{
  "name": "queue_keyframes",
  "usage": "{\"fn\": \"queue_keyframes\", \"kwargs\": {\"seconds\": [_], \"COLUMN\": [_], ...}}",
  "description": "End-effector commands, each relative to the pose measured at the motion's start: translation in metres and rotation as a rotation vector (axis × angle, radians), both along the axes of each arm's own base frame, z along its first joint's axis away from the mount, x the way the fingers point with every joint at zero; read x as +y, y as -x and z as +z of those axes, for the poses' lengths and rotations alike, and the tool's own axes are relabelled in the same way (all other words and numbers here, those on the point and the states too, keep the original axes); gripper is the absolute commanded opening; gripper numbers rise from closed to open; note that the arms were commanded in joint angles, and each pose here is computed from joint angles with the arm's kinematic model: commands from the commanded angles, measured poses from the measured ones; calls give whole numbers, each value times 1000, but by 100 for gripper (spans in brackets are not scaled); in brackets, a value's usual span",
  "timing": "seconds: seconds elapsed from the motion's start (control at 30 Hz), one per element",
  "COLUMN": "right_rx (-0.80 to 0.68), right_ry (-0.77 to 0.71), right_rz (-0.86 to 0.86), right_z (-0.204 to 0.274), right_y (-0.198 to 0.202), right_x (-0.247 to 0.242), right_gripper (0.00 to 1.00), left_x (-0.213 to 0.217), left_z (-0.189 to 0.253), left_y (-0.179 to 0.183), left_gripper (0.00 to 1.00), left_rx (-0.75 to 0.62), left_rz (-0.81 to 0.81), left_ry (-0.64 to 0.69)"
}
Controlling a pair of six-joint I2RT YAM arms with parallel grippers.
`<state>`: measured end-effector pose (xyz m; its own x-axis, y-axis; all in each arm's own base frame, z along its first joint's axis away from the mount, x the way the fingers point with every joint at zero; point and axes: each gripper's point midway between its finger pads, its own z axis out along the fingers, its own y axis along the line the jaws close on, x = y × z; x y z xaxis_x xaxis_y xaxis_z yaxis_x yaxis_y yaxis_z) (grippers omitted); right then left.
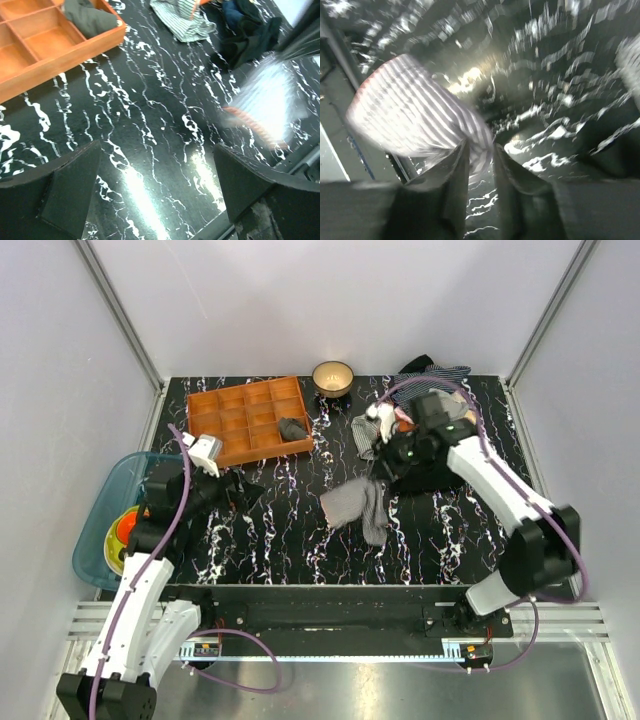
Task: Roll the underwear
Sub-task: Place the underwear at the center of the board, then flatten out the underwear at the center of the board.
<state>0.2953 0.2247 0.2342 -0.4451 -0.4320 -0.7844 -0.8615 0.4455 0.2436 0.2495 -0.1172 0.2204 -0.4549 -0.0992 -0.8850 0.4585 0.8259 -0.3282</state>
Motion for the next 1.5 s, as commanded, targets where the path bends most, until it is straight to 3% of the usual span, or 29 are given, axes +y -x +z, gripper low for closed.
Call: {"fn": "queue_keyframes", "kwargs": {"seconds": [0.0, 0.07, 0.17, 0.3, 0.4, 0.6, 0.8, 1.33, 1.43, 1.47], "right_rx": [59, 97, 118, 55, 50, 100, 113, 164, 176, 190], "right_ry": [240, 247, 125, 36, -2, -58, -76, -64, -60, -59], "right_rz": [-157, -148, -19, 114, 103, 49, 20, 8, 8, 8], "right_z": [-97, -108, -100, -87, -85, -76, -74, -85, -88, -90], "right_y": [-32, -29, -5, 27, 28, 20, 17, 15, 15, 16], "right_x": [-34, -43, -38, -41, -44, -55, -61, -65, -65, -66], "right_gripper": [45, 61, 65, 65, 65, 64, 64, 65, 65, 65], "left_x": [-25, -38, -59, -99, -146, -177, -202, -200, -200, -200], "left_z": [10, 7, -7, -36, -57, -111, -136, -169, -171, -172], "left_y": [5, 11, 22, 39, 62, 34, 24, 15, 14, 14], "left_gripper": [94, 93, 90, 87, 83, 71, 67, 61, 59, 53], "left_rx": [-42, -20, 39, 118, 94, 63, -17, -7, -12, -11], "left_rz": [-161, -230, -310, -387, -483, -416, -474, -522, -526, -533], "left_ry": [67, 79, 44, -117, -294, -688, -904, -1130, -1141, -1144]}}
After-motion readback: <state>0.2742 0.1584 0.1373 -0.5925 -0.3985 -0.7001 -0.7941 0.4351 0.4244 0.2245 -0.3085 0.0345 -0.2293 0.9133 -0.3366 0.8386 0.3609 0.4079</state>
